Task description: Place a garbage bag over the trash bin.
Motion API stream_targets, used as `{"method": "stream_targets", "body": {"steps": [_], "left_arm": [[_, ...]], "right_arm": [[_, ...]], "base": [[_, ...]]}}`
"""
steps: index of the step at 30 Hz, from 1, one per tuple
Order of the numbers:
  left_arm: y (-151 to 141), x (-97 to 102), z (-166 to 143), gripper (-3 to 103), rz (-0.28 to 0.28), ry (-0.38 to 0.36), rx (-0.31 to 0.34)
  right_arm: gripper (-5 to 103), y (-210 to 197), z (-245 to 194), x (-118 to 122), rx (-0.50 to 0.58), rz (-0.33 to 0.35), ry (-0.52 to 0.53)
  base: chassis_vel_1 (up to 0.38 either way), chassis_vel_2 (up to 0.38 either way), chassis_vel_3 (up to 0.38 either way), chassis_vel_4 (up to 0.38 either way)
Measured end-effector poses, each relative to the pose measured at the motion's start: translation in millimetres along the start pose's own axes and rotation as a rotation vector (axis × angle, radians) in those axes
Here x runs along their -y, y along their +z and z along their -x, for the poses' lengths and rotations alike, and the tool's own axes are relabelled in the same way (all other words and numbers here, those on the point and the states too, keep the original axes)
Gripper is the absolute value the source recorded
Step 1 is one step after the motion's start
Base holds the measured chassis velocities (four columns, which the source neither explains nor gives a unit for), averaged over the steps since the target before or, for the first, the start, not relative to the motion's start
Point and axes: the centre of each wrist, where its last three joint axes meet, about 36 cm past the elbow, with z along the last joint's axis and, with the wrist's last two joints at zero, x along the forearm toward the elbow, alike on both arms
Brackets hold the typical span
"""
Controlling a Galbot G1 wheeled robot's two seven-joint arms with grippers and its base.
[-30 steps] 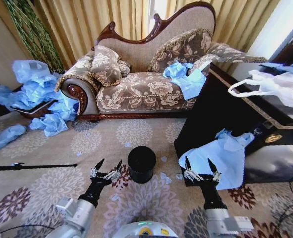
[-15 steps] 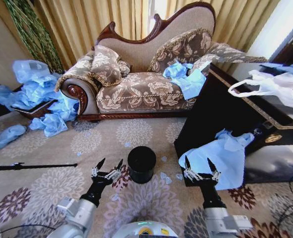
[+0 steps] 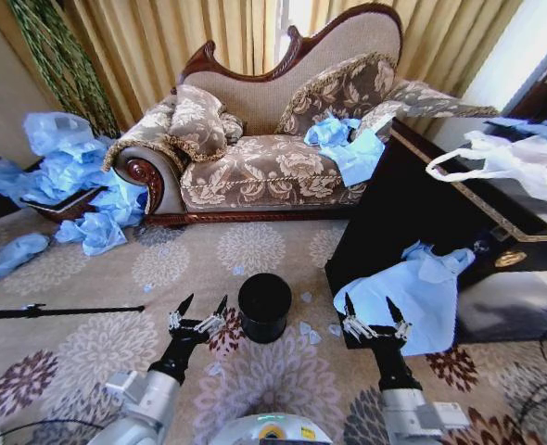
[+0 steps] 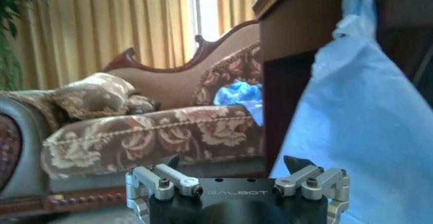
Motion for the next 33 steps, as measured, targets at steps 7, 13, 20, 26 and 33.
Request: {"method": "stream_targets", "body": {"steps": [7, 13, 20, 26, 33], "left_arm": [[-4, -0.8, 16, 96, -0.077, 0.112, -0.039], [0, 6.4, 48, 95, -0.119, 0.401, -0.190], [25, 24.8, 108, 94, -0.122, 0.622, -0.246], [56, 79.1, 167, 87, -0.222, 0.755, -0.299], [78, 161.7, 207, 82, -0.299, 0.867, -0.330]], "right_arm": [[100, 12, -6, 6, -0.030, -0.017, -0.010], [100, 34, -20, 10, -0.047, -0.044, 0.038], [100, 54, -24, 14, -0.062, -0.062, 0.090], [100, 70, -36, 5, -0.079, -0.054, 0.074], [100, 78, -45, 4, -0.117, -0.054, 0.065]], "base": [[0.000, 0.000, 0.000, 0.000], [0.000, 0.000, 0.000, 0.000], [0.000, 0.000, 0.000, 0.000], [0.000, 0.000, 0.000, 0.000], [0.000, 0.000, 0.000, 0.000]]}}
